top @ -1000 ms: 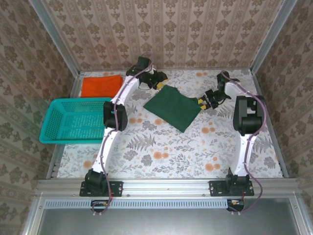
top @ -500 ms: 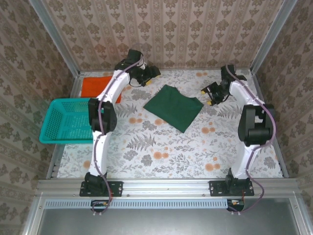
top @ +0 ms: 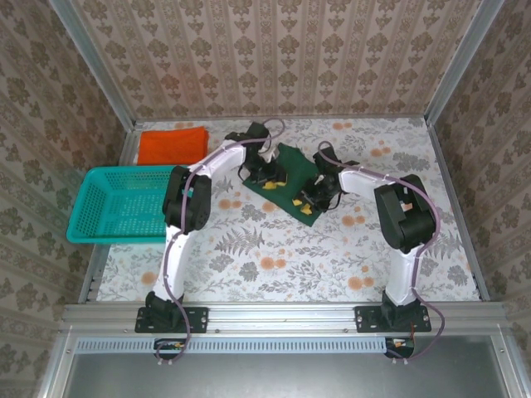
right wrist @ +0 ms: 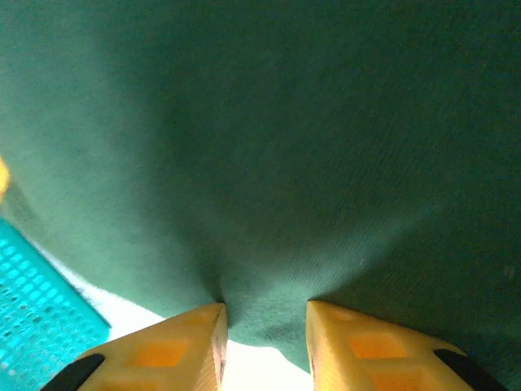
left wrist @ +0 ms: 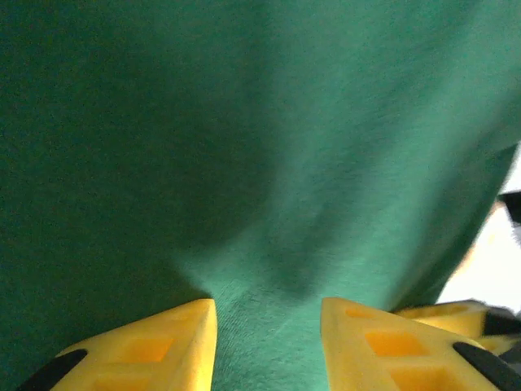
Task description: Fold and stack the t-shirts
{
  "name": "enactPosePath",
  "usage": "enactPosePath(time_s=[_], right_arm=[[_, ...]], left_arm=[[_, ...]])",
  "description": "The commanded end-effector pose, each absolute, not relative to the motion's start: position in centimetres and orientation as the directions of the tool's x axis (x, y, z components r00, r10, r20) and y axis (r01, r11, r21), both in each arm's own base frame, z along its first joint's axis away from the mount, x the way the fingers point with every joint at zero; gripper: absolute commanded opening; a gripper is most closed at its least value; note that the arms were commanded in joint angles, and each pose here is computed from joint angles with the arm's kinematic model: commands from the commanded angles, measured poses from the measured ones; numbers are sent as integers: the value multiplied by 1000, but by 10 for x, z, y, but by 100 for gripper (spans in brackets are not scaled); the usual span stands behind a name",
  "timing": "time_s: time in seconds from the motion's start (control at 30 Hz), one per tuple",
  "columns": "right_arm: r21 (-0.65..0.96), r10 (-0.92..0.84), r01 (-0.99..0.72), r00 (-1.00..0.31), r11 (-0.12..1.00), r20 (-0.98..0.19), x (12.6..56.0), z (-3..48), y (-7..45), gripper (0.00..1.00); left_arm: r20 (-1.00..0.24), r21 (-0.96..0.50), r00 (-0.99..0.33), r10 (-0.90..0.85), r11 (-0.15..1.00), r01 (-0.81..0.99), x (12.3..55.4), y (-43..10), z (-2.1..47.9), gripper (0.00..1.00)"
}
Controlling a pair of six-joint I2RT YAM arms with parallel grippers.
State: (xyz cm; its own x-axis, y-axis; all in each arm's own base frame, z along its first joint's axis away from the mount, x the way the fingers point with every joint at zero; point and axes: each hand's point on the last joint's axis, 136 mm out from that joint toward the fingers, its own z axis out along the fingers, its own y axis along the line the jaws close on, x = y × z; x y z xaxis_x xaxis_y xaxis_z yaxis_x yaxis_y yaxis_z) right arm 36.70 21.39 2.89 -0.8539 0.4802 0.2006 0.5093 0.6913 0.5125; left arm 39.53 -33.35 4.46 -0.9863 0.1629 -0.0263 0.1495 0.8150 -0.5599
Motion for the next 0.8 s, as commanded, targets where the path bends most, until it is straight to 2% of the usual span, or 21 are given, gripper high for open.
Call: enactPosePath(time_s=[0.0, 0.2, 0.5, 0.63, 0.77], right_arm=[[448, 458, 508, -860, 735, 225, 348, 4, 202, 29], [411, 367, 465, -881, 784, 297, 302, -16, 195, 25], [419, 116, 257, -936, 871, 332, 207, 10, 179, 26], [481, 77, 220, -951, 849, 298, 195, 35, 182, 34], [603, 121, 207, -976, 771, 181, 229, 75, 198, 45]], left_arm=[[8, -520, -979, 202, 838, 168, 372, -311, 32, 38], [89, -527, -961, 263, 831, 179, 304, -300, 25, 38], [222, -545, -925, 308, 826, 144, 186, -264, 56, 39], [190, -527, -947, 260, 841, 125, 178, -249, 79, 44], [100, -535, -974, 205, 836, 121, 211, -249, 108, 46]])
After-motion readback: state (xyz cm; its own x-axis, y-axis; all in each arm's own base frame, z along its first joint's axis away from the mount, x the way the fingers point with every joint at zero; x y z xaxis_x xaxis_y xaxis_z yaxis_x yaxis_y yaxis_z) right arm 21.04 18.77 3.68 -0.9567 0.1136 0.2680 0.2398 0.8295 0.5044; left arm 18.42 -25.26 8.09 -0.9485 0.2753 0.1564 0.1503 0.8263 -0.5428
